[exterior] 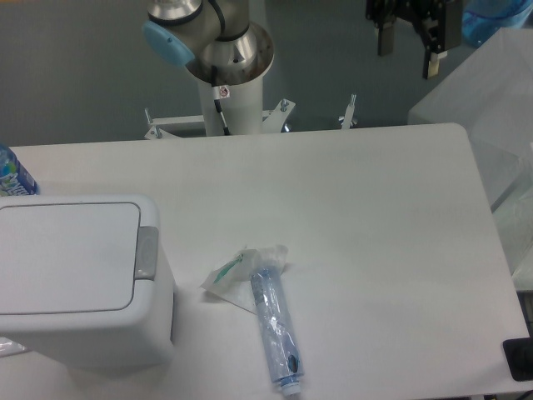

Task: Open the trash can
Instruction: 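Move the open gripper down toward the grey tab on the white bin lid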

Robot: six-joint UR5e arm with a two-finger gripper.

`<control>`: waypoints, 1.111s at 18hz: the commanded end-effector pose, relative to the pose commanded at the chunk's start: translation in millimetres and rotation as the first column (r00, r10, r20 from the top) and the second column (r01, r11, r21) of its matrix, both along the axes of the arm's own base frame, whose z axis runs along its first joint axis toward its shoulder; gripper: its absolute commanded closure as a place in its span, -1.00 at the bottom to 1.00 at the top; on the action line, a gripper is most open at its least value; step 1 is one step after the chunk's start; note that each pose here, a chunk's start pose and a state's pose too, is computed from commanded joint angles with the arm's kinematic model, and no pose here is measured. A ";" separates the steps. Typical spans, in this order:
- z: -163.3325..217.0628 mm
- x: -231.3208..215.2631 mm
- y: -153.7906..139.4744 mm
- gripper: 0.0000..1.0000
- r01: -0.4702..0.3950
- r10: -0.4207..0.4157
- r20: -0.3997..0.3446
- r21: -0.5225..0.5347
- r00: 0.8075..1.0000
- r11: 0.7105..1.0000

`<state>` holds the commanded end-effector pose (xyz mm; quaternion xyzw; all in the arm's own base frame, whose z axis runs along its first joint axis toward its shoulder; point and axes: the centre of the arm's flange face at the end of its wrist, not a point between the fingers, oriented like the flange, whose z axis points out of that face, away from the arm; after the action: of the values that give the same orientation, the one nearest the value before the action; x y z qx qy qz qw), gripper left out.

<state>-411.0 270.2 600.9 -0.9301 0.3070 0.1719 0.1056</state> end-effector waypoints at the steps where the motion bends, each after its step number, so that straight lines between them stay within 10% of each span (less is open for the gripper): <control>1: -0.7 0.0 0.1 -1.00 0.000 0.000 0.002 0.001 1.000 1.000; 7: 1.4 9.5 19.4 -1.00 -0.121 0.110 0.097 0.117 0.989 0.986; 12: 11.3 32.7 56.4 -1.00 -0.376 0.292 0.319 0.247 0.902 0.893; 20: 14.3 70.1 114.7 -1.00 -0.530 0.381 0.440 0.290 0.813 0.797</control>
<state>-340.8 385.0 615.2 -0.9500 0.0034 0.0783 0.3021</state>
